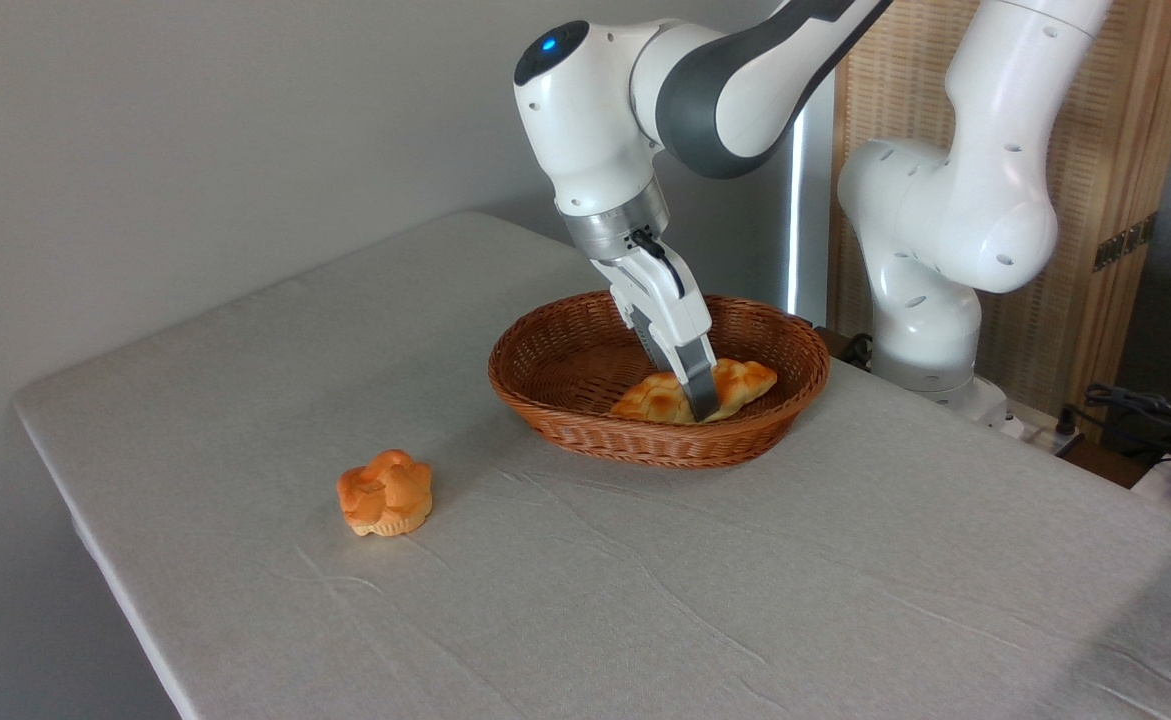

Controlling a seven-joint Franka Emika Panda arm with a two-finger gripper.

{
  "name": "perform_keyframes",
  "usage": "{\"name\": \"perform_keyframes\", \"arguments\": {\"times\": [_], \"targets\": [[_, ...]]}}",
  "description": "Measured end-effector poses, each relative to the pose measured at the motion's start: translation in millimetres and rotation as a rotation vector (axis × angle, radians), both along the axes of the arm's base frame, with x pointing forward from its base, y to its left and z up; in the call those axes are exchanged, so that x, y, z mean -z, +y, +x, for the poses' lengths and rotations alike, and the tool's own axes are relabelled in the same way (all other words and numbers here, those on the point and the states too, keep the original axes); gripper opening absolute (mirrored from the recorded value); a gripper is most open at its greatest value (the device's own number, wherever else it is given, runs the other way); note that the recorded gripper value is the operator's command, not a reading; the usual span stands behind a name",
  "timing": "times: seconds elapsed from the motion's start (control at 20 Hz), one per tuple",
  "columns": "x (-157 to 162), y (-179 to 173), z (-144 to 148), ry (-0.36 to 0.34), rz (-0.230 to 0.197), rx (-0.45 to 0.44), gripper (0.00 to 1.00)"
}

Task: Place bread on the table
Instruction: 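Close the gripper on the braided bread loaf, then lift the braided loaf up out of the basket, then carry the loaf beside the basket and lower it onto the table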

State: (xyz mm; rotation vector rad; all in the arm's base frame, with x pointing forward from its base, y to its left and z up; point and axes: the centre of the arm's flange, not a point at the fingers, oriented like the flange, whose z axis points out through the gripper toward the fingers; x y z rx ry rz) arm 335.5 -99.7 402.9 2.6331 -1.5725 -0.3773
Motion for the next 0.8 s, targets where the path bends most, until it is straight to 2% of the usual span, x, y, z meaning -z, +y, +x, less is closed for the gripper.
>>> {"name": "perform_keyframes", "arguments": {"times": [0.3,0.4,0.5,0.65,0.8], "targets": [[-8.6,-1.7,5.0,-0.02,-0.011,0.026,0.35],[-26.4,-4.7,12.9,-0.05,-0.022,0.027,0.34],[-46.5,-6.7,16.9,-0.047,-0.025,0.026,0.34],[-82.9,-11.7,20.8,-0.035,-0.058,0.014,0.35],[-103.4,-9.6,25.8,-0.046,-0.087,-0.003,0.35]]}}
